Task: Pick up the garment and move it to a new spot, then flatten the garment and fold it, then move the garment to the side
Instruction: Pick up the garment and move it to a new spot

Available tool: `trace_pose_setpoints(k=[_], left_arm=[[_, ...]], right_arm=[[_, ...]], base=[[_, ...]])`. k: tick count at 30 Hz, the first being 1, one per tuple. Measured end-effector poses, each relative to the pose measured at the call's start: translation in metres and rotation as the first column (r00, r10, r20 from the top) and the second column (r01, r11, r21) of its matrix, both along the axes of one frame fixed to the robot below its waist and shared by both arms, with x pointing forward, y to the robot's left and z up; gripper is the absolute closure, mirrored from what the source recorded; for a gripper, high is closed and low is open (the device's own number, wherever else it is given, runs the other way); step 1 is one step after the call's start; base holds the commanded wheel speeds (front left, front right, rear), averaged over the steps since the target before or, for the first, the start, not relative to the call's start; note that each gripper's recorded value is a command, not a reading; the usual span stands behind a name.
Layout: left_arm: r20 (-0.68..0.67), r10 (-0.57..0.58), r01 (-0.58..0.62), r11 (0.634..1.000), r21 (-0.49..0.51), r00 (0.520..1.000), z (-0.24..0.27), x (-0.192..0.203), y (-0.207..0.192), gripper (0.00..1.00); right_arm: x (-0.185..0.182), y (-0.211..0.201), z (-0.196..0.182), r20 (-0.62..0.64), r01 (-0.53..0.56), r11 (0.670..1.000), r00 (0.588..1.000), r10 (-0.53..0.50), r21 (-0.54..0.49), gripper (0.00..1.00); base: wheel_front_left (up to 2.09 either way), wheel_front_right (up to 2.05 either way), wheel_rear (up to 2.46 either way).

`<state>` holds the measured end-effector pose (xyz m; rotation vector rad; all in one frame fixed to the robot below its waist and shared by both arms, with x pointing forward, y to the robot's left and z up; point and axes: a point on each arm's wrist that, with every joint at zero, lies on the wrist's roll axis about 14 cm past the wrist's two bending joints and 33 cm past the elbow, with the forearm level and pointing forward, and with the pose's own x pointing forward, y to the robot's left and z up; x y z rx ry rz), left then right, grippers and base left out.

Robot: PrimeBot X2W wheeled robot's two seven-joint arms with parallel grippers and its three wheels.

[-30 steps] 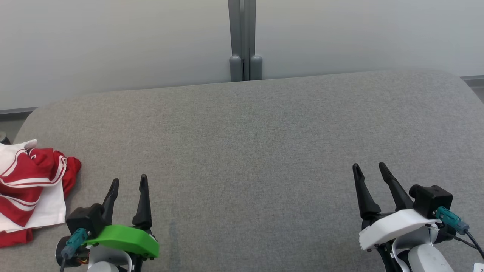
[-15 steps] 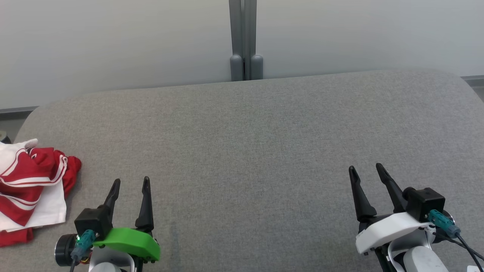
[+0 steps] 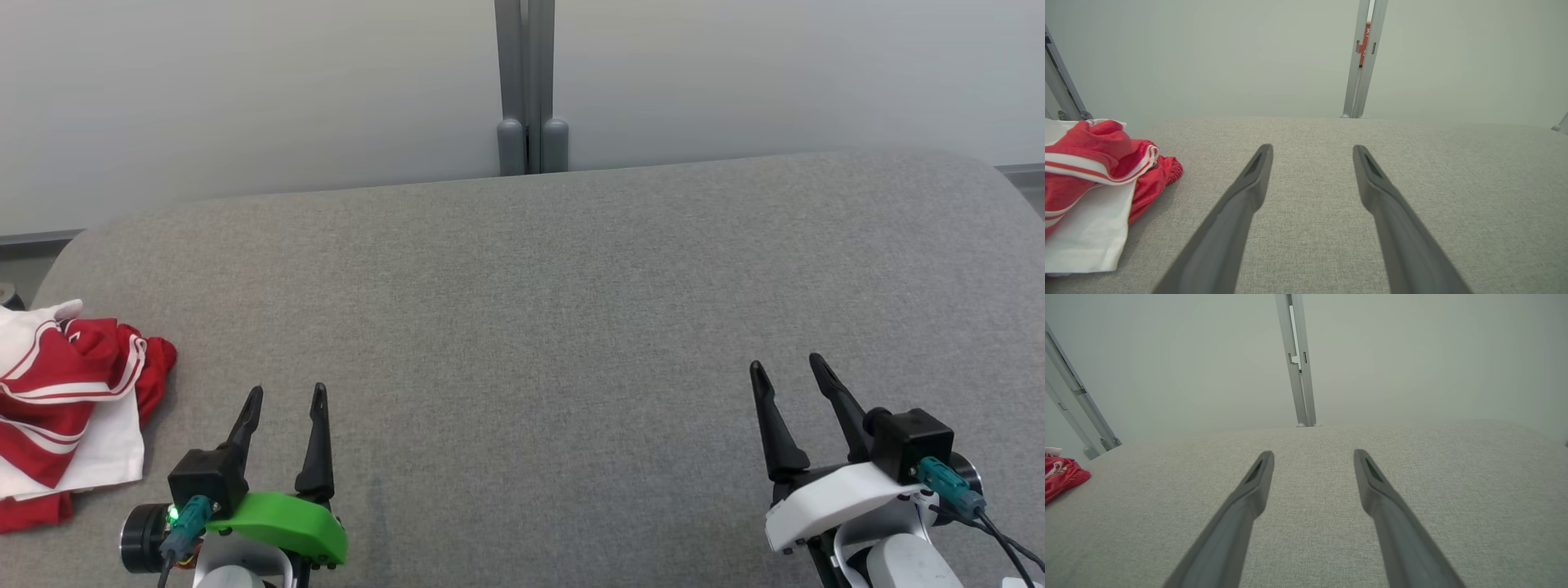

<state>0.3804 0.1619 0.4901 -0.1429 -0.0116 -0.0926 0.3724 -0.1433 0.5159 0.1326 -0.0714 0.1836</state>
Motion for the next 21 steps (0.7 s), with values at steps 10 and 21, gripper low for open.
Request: trace_pose_setpoints(k=[10, 21], left_arm=[[0.005, 0.056, -0.056, 0.998, -0.007, 0.998, 0.002, -0.001, 0.016, 0.0], [0.02, 0.207, -0.207, 0.978, 0.002, 0.978, 0.008, -0.022, 0.069, 0.0]], right_arm=[[0.005, 0.011, 0.001, 0.003, -0.033, 0.999, 0.999, 0.033, 0.0, 0.0], [0.018, 0.073, 0.009, 0.016, -0.213, 0.977, 0.977, 0.213, 0.008, 0.0]], base=[[0.0, 0.0, 0.0], [0.0, 0.0, 0.0]])
